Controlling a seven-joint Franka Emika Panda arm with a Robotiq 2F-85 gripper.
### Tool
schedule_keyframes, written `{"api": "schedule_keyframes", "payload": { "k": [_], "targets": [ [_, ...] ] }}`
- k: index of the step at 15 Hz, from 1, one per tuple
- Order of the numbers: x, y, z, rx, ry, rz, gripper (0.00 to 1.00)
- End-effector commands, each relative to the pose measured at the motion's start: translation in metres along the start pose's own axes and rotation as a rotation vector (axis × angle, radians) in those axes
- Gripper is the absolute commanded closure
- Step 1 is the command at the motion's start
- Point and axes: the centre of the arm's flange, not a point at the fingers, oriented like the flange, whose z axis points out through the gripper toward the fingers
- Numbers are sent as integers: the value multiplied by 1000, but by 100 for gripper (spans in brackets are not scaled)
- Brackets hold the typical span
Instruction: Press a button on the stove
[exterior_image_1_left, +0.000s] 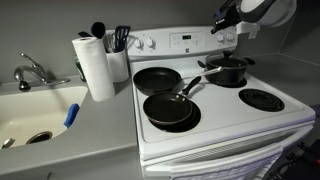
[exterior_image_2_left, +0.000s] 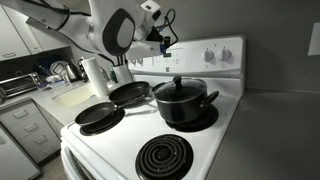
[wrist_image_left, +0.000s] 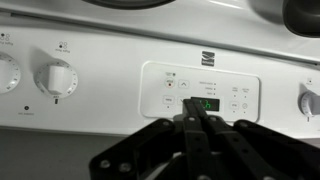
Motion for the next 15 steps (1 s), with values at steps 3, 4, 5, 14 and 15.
{"api": "schedule_keyframes", "payload": {
  "k": [3, 4, 5, 14, 15],
  "targets": [
    [-12, 21, 24, 32, -5, 25, 100],
    [-6, 3, 5, 11, -7, 26, 99],
    [-7, 2, 6, 15, -8, 29, 99],
    [-19, 13, 18, 56, -8, 5, 100],
    [-22, 15, 20, 60, -9, 2, 100]
  ]
}}
